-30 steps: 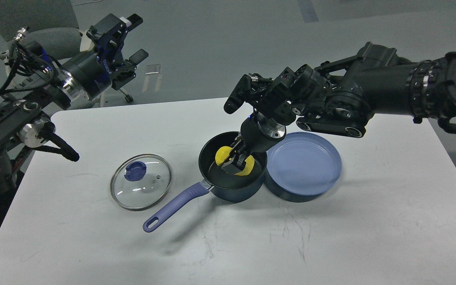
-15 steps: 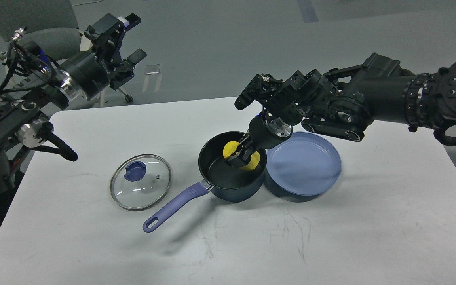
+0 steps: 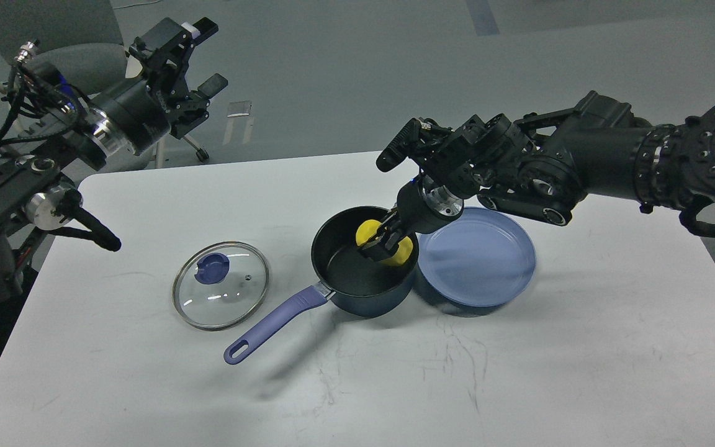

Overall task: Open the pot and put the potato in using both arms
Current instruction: 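Lower the potato into the saucepan and open the right gripper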

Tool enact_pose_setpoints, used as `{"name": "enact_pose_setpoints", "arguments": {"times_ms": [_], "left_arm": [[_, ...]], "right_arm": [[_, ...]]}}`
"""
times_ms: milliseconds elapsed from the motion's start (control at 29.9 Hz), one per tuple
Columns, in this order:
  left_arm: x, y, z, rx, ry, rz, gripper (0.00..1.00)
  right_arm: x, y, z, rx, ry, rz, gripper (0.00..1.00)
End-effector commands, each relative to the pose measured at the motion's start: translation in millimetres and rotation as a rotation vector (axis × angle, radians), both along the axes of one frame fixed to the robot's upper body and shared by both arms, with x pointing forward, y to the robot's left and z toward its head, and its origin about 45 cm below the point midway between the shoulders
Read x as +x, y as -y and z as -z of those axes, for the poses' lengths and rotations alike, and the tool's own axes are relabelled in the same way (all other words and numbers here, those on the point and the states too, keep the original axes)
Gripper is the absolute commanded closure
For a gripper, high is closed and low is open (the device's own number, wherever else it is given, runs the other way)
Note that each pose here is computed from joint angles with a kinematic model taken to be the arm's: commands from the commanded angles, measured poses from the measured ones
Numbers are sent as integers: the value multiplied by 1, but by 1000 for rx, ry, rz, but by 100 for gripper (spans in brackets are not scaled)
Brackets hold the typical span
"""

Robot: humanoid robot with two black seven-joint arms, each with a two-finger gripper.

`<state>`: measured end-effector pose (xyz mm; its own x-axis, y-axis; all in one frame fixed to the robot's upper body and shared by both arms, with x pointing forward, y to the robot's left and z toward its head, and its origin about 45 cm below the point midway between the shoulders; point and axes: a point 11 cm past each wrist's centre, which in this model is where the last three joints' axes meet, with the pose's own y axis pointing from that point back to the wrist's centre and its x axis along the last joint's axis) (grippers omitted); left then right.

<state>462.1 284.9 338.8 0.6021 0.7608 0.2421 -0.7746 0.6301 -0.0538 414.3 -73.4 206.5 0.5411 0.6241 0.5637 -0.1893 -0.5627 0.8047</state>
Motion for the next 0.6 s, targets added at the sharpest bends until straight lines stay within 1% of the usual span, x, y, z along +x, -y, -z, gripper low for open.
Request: {"name": "enact_pose_setpoints", "arguments": {"times_ms": [0,33,67,100,134,167,200,401,434,501,535,568], "left_arm": [[0,0,0,0,1,-1,2],[0,0,0,0,1,-1,2],[0,0,0,0,1,-1,2],[0,0,0,0,1,-1,2],[0,0,0,0,1,-1,2],[0,0,0,0,1,-1,2],[0,0,0,0,1,-1,2],[0,0,-1,-1,2,-1,2],[0,0,-1,-1,2,-1,2],[0,0,-1,-1,2,-1,2],[0,0,-1,-1,2,-1,2],[0,0,-1,-1,2,-1,2]], "right_arm": [[0,1,2,-2,-2,2,61],[0,1,2,-2,-4,3,58],[-1,1,3,-2,-5,3,52],[-1,1,3,-2,-5,3,49],[-1,1,3,0,-5,3,43],[-1,1,3,0,-5,3,32],[0,1,2,1,-4,4,29],[-1,0,2,6,-9,7,16],[-1,0,2,7,-8,9,11],[-1,0,1,11,-11,12,7],[-1,0,1,16,-14,16,5],[-1,0,1,17,-14,16,5]]}}
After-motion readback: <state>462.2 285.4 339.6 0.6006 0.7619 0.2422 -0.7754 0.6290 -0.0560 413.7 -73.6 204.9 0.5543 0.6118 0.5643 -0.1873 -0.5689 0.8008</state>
